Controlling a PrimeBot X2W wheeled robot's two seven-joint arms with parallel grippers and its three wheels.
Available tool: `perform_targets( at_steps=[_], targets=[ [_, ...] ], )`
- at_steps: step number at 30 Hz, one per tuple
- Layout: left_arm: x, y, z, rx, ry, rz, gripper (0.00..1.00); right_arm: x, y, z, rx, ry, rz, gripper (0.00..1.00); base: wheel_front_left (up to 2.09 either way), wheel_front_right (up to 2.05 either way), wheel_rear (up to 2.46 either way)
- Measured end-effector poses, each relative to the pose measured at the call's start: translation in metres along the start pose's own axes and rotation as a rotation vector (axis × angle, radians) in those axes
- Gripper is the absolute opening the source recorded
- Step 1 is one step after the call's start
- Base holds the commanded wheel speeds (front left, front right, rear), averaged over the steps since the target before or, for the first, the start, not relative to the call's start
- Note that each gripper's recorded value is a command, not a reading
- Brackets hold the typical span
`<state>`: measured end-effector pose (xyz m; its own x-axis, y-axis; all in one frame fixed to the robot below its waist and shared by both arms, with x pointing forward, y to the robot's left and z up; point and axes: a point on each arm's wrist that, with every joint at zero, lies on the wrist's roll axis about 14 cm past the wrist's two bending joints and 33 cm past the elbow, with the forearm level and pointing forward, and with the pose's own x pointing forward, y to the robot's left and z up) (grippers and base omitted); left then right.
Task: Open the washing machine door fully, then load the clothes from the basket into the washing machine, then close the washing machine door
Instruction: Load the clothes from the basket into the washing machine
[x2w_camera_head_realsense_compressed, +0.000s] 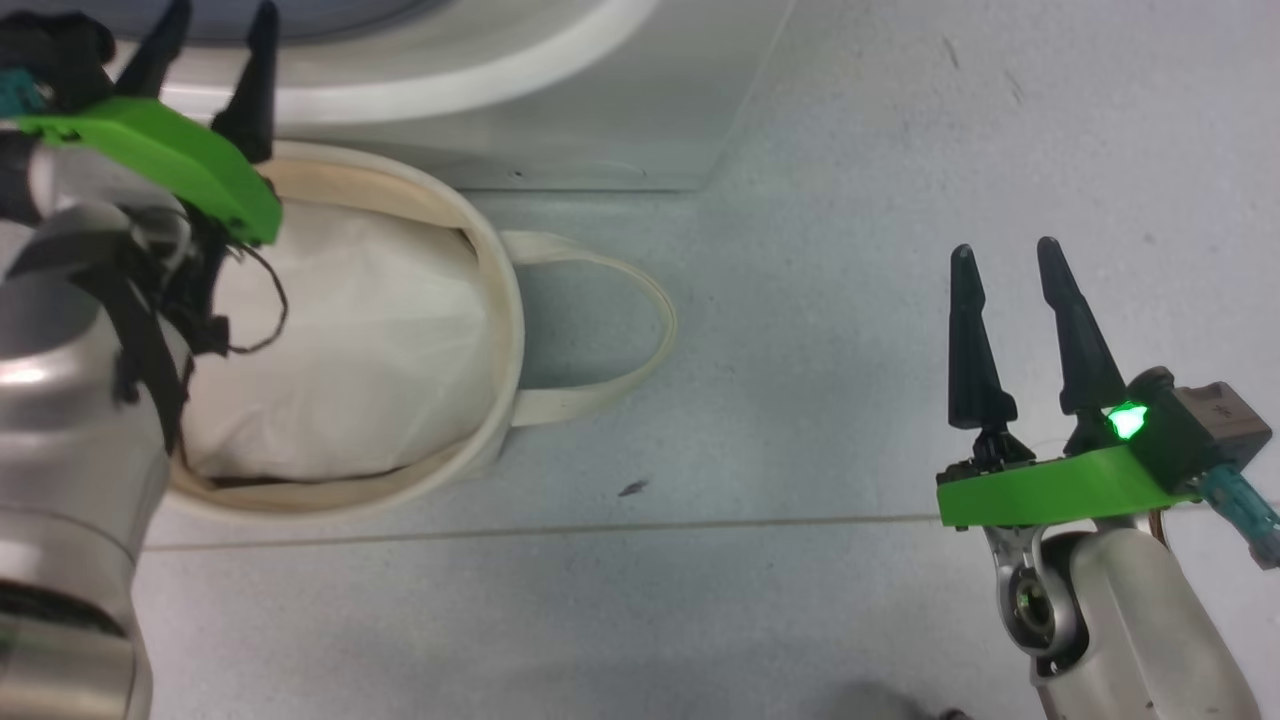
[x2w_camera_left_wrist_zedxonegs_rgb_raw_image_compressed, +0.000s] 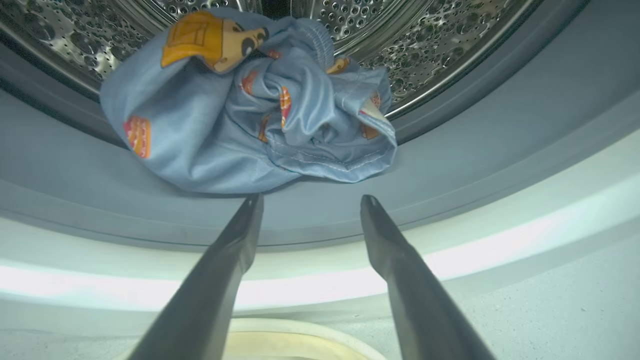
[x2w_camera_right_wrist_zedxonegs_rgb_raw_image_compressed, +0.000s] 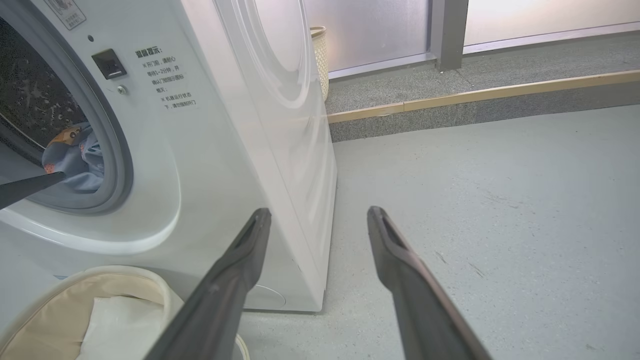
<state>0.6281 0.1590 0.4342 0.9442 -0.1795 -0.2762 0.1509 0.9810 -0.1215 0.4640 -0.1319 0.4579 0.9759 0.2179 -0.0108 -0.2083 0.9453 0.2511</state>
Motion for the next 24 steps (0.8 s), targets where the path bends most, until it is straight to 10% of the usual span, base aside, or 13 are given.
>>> perform_targets(
  at_steps=[24],
  targets=[
    [-0.152, -0.004, 0.047, -0.02, -0.282, -0.003, 1.0, -0.027, 0.05, 0.046, 0.027, -0.066, 0.132, 1.0, 0.0, 0.0, 0.0]
  ],
)
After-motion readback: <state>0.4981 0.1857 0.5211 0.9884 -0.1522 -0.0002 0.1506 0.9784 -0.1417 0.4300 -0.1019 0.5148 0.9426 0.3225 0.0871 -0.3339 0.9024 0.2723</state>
